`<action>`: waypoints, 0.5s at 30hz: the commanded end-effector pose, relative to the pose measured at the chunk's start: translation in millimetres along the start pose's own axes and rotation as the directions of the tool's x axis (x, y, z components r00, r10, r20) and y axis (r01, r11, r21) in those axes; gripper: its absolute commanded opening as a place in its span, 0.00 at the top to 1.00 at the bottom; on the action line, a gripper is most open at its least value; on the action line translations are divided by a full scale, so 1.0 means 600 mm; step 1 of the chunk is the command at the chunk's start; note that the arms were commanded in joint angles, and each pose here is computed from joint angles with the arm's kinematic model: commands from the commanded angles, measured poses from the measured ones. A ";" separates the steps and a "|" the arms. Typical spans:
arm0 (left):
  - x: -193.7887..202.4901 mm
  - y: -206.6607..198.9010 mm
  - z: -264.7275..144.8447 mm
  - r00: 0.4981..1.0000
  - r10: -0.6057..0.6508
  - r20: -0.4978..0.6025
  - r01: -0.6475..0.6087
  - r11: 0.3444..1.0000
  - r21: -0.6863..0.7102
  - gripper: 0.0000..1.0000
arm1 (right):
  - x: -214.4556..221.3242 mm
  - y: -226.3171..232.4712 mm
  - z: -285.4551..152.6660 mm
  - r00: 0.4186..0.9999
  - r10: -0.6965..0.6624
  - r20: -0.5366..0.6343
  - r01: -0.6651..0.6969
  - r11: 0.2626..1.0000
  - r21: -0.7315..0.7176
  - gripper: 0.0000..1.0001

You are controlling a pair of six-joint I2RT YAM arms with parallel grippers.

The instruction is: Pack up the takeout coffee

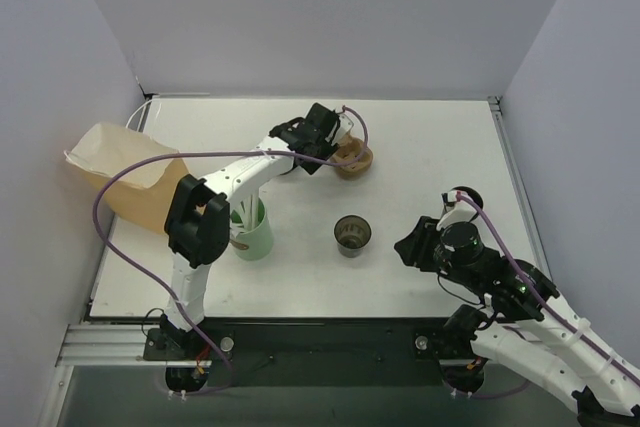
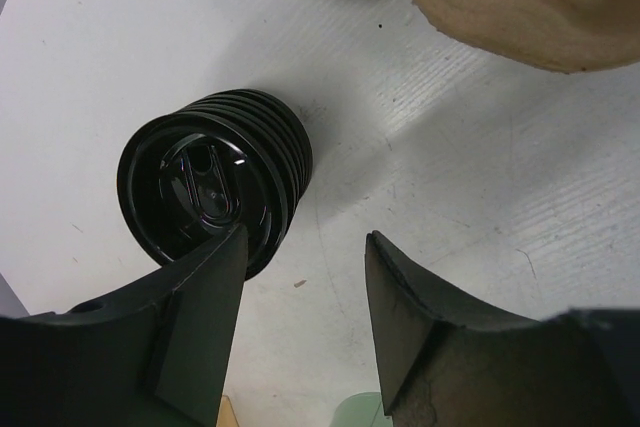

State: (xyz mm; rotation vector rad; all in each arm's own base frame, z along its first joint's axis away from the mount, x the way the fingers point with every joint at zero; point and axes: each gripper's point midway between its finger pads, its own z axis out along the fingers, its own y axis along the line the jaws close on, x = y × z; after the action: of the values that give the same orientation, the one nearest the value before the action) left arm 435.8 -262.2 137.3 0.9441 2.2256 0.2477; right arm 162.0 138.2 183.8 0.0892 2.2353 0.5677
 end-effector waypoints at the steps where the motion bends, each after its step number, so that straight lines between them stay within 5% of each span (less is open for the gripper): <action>1: -0.038 0.027 0.005 0.998 -0.035 0.053 0.036 0.999 -0.012 0.40 | -0.018 0.012 -0.016 0.999 -0.019 0.026 0.020 0.999 -0.025 0.63; 15: 0.002 0.027 0.062 0.999 -0.041 -0.017 0.041 0.999 -0.002 0.46 | -0.019 0.016 -0.018 0.999 -0.036 0.023 0.036 0.999 -0.035 0.63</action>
State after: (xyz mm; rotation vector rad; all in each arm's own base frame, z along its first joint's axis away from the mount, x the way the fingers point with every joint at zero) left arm 459.2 -246.7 105.7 0.9200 2.2934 0.2691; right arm 160.4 138.4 190.2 0.0617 2.2247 0.5732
